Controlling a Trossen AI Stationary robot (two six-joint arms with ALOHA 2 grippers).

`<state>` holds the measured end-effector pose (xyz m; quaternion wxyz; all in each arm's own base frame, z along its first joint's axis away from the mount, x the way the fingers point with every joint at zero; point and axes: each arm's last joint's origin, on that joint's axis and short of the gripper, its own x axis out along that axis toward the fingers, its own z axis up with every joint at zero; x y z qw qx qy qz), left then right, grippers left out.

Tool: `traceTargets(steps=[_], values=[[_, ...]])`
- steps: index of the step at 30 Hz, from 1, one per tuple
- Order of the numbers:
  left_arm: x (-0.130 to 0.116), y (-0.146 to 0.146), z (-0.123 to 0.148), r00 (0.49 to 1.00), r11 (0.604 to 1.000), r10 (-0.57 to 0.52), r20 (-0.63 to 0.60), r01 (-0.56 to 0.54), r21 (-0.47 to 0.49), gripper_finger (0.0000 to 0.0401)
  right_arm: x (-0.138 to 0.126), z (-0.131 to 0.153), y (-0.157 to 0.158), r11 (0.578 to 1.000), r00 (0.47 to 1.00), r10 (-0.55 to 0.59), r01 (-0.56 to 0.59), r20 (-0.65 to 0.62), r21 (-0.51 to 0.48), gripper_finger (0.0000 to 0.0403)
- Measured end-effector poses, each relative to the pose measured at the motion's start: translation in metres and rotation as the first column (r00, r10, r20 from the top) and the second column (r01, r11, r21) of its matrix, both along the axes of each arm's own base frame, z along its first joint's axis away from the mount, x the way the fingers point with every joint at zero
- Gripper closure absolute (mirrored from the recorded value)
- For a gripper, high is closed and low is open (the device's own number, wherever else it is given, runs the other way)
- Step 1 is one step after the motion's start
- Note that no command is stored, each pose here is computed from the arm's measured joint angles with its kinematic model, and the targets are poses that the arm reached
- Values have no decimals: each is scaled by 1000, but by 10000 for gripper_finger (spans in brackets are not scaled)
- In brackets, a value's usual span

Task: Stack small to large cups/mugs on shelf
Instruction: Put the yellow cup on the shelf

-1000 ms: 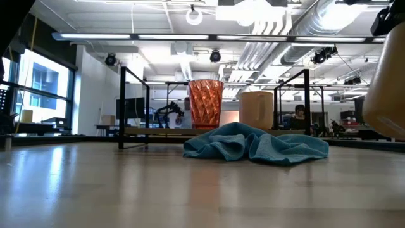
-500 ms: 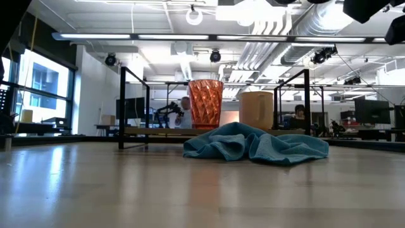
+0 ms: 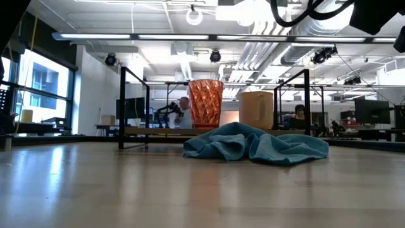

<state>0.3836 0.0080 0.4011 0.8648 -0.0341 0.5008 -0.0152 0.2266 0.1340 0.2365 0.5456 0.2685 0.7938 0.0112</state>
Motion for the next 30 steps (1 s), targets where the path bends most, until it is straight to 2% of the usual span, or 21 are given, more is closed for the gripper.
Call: traceTargets(steps=[5, 17, 26, 30], values=[[0, 0, 0, 1000, 1000, -2, 0, 2, 0, 318, 0, 2, 0, 1000, 1000, -7, 7, 14, 4, 397], [0, 0, 0, 1000, 1000, -4, -1, 4, -3, 318, 9, 3, 4, 998, 994, -32, 27, 105, 53, 331], [0, 0, 0, 1000, 1000, -4, 0, 4, -3, 318, 10, 3, 5, 999, 991, -24, 18, 134, 49, 327], [0, 0, 0, 1000, 1000, -4, 0, 4, -3, 318, 17, 15, 5, 1000, 977, -10, 7, 214, 18, 327]])
